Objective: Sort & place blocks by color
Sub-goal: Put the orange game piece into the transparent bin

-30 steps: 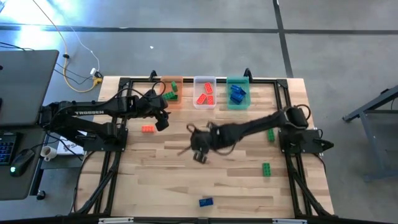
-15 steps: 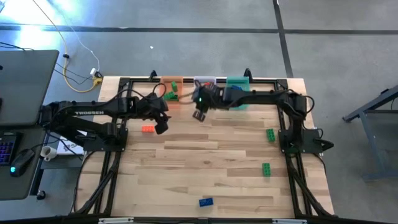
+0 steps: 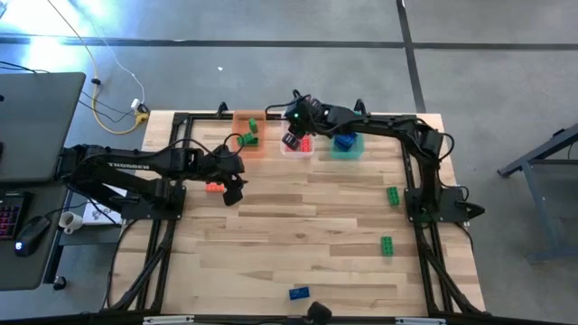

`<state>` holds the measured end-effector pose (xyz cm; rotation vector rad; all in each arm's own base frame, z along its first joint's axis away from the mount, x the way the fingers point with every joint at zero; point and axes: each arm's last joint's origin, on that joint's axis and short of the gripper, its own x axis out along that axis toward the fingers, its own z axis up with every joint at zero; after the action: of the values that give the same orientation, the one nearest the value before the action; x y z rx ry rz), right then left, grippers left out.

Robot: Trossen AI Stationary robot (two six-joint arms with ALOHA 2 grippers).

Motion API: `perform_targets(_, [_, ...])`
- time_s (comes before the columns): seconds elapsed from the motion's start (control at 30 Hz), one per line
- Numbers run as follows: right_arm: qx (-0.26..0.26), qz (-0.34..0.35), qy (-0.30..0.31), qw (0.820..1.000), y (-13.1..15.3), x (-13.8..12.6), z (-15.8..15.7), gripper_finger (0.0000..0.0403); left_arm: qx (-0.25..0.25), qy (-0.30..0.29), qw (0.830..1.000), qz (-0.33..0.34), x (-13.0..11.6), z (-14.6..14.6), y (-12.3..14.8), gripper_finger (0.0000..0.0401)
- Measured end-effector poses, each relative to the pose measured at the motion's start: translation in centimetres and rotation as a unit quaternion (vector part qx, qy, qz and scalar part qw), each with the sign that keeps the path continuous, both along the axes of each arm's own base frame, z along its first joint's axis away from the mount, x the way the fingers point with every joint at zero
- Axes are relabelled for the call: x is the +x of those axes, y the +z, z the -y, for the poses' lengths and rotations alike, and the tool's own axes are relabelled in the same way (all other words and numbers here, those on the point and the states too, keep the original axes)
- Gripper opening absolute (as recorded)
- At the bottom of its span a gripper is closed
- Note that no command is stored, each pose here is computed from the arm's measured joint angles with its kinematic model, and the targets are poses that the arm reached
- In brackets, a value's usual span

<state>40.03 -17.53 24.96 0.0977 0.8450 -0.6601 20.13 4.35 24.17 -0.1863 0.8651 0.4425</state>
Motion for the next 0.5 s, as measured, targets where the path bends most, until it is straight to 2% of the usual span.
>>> perform_targets(0.17, [0.063, -0.015, -0.003, 0.998, -2.7, 0.0, 1.3, 0.0111, -0.007, -0.012, 1.000, -0.002, 0.1, 0.8, -0.1, 0.0165])
perform_targets(0.27, [0.080, -0.028, -0.009, 0.996, -4.0, 0.1, 1.7, 0.0111, -0.010, -0.019, 1.000, -0.009, 0.0, 1.3, -0.2, 0.0165])
perform_targets(0.4, [0.093, -0.034, -0.011, 0.995, -4.3, 0.0, 1.6, 0.0111, -0.011, -0.030, 0.999, -0.012, 0.0, 1.7, -0.2, 0.0165])
perform_targets(0.5, [0.113, -0.032, -0.005, 0.993, -4.4, -0.1, 1.5, 0.0127, -0.011, -0.035, 0.999, -0.012, 0.1, 2.0, -0.2, 0.0165])
